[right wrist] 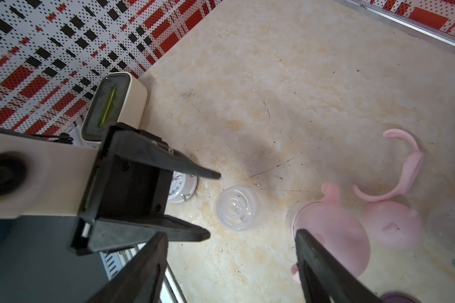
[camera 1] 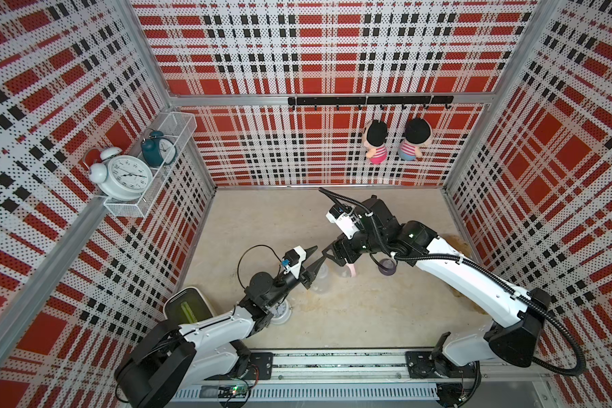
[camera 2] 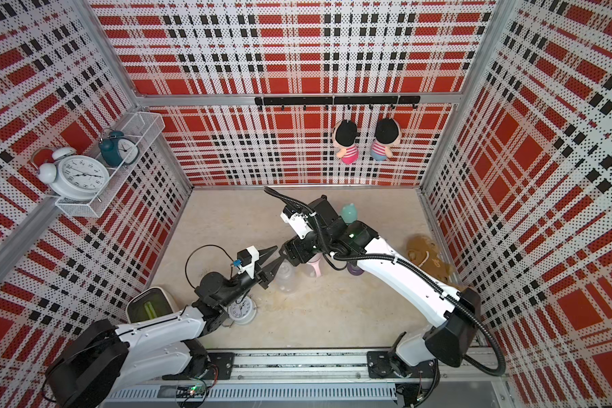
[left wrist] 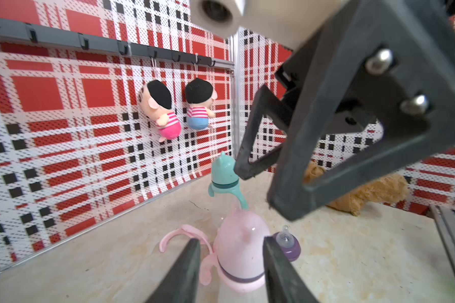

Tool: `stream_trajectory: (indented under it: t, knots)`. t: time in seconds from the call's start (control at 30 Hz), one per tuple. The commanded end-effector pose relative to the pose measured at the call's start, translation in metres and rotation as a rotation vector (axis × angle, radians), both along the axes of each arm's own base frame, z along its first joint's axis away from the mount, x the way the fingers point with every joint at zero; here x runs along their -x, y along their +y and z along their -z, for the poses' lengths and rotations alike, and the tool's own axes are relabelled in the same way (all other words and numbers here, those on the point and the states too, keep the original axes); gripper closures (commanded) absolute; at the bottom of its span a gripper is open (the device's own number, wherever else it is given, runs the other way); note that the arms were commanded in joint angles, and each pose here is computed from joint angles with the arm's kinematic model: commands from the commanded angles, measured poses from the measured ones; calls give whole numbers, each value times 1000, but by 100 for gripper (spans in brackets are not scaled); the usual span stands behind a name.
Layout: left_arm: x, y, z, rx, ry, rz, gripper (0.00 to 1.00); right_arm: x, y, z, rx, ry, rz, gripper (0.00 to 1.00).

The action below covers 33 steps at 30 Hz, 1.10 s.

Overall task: Assemble the baby bottles
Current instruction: Pick up the baby bottle from the center of the board.

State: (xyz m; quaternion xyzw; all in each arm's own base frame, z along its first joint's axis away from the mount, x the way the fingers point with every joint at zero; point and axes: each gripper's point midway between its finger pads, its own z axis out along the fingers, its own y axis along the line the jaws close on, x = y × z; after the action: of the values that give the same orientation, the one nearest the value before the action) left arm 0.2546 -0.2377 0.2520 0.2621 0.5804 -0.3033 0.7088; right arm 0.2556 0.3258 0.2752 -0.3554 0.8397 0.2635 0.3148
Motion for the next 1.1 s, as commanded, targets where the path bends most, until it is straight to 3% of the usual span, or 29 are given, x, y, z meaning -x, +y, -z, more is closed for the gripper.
stream_trajectory:
  t: [0.0, 0.17, 0.7, 1.07]
  knots:
    - [-27, 23, 0, 24, 87, -174, 21, 2, -5, 31, 104, 10, -1, 19]
    - [-52, 61, 7, 87, 209, -324, 6, 8, 6, 56, 176, 6, -23, 18]
    - [-60, 114, 7, 155, 284, -495, 3, 1, 37, 126, 249, 24, -37, 16]
    - [-60, 117, 13, 137, 305, -513, 3, 2, 47, 162, 300, 66, -39, 24]
